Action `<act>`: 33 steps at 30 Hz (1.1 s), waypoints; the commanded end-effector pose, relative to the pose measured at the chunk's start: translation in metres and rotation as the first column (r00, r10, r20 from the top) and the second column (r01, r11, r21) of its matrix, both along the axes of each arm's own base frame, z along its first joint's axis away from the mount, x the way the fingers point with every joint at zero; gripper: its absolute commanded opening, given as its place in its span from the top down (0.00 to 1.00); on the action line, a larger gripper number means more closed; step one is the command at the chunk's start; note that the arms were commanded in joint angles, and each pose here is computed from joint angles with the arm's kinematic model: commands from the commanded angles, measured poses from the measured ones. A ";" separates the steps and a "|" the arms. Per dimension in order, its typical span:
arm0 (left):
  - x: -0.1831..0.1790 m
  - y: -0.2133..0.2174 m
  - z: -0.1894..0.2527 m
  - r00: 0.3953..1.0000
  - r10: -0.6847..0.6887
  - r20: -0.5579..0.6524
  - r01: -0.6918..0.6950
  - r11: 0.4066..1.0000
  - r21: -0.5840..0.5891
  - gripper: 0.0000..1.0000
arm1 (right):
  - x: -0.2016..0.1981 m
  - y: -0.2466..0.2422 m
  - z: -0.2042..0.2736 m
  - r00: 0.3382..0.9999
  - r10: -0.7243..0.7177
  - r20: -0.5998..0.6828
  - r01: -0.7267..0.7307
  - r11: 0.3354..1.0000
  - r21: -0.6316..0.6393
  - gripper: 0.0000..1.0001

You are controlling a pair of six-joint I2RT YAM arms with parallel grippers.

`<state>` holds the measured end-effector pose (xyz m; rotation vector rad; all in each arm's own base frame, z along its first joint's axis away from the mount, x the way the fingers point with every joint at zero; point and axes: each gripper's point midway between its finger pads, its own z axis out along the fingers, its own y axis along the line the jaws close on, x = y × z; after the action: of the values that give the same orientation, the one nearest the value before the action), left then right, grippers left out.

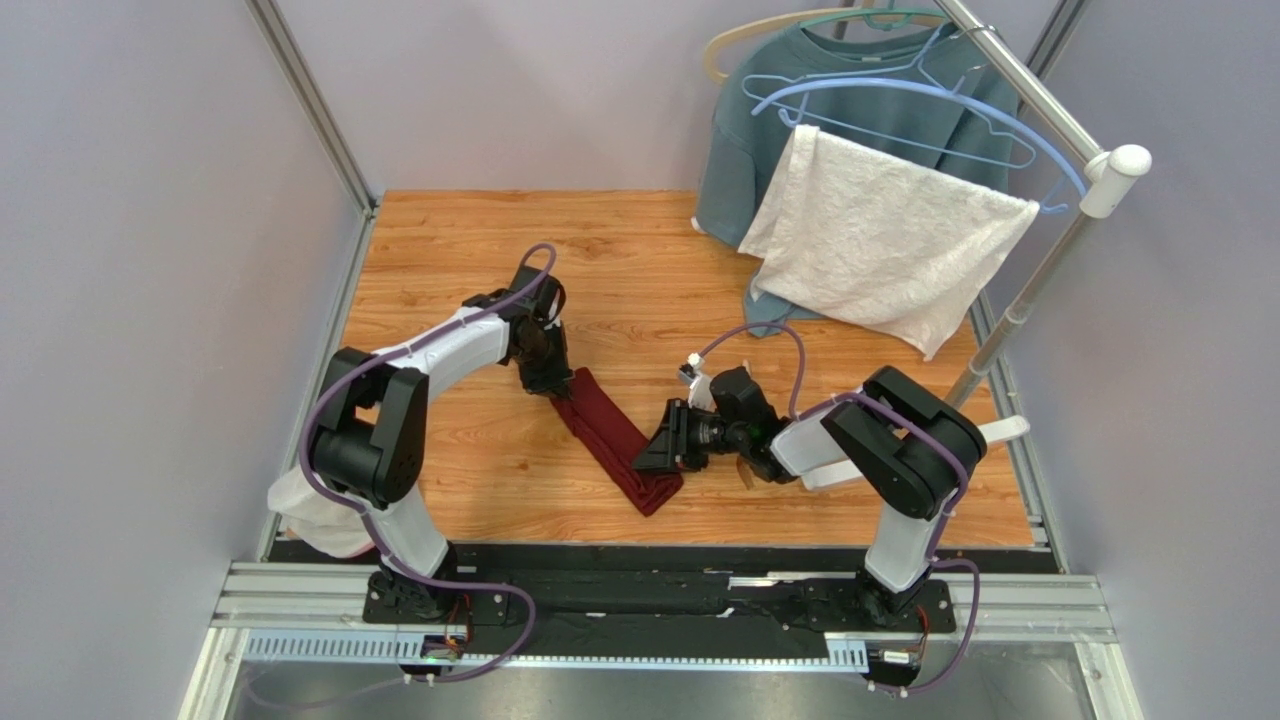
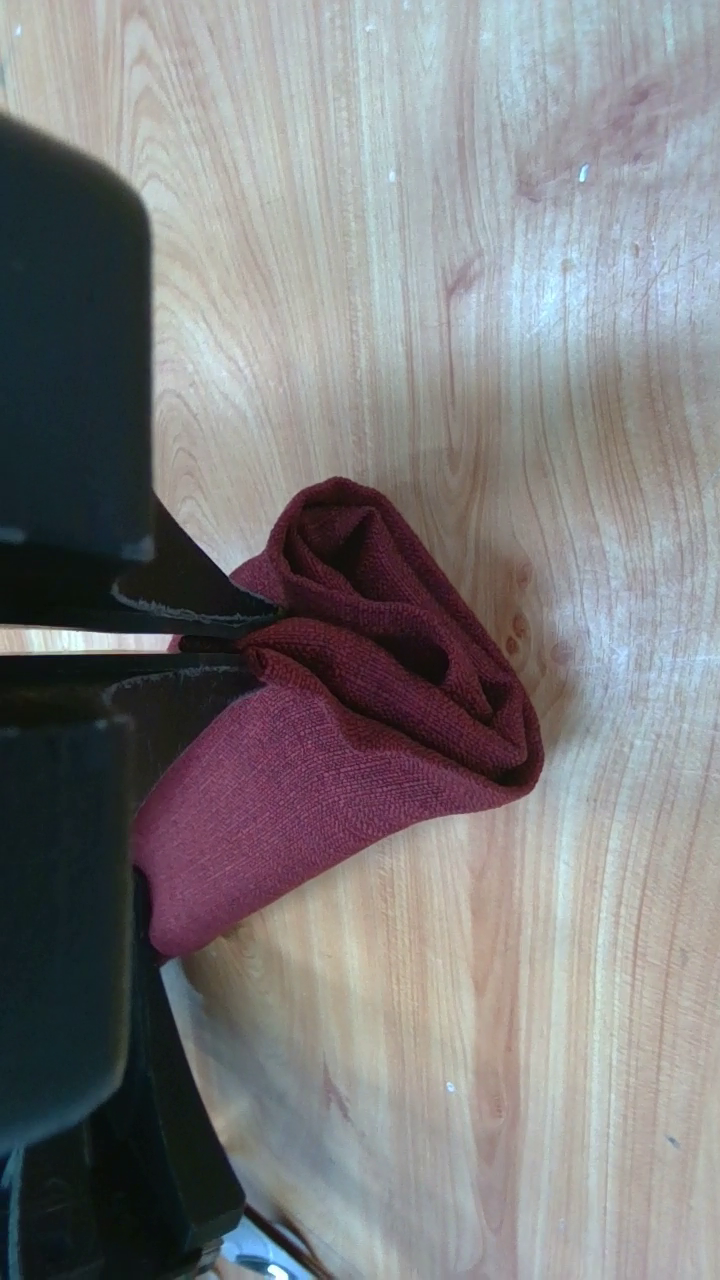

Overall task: Fold the napkin into a case and place the utensils inside
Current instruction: Fold the 2/3-rectangle-folded napkin at the center of the board.

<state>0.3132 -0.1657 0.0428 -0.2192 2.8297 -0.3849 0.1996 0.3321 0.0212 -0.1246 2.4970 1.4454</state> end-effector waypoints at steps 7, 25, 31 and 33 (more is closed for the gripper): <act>0.030 0.003 0.005 0.991 0.008 0.130 0.004 0.996 -0.091 1.00 | -0.044 -0.048 -0.056 0.992 0.054 -0.114 -0.083 0.959 -0.272 0.67; 0.026 -0.001 0.004 0.988 0.053 0.143 -0.032 0.989 -0.142 1.00 | -0.039 0.001 0.022 0.971 0.234 -0.047 -0.239 0.955 -0.174 0.63; 0.023 -0.002 0.000 0.990 0.055 0.131 -0.036 0.989 -0.146 1.00 | -0.003 -0.006 0.071 0.967 0.210 0.142 -0.157 0.937 -0.313 0.65; 0.022 -0.002 -0.001 0.990 0.060 0.125 -0.041 0.988 -0.149 1.00 | 0.002 0.004 0.093 0.959 0.231 0.165 -0.179 0.943 -0.281 0.65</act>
<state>0.3286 -0.1677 0.0322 -0.2636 2.7189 -0.5513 0.1821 0.3293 0.0629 -0.4563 2.6970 1.1431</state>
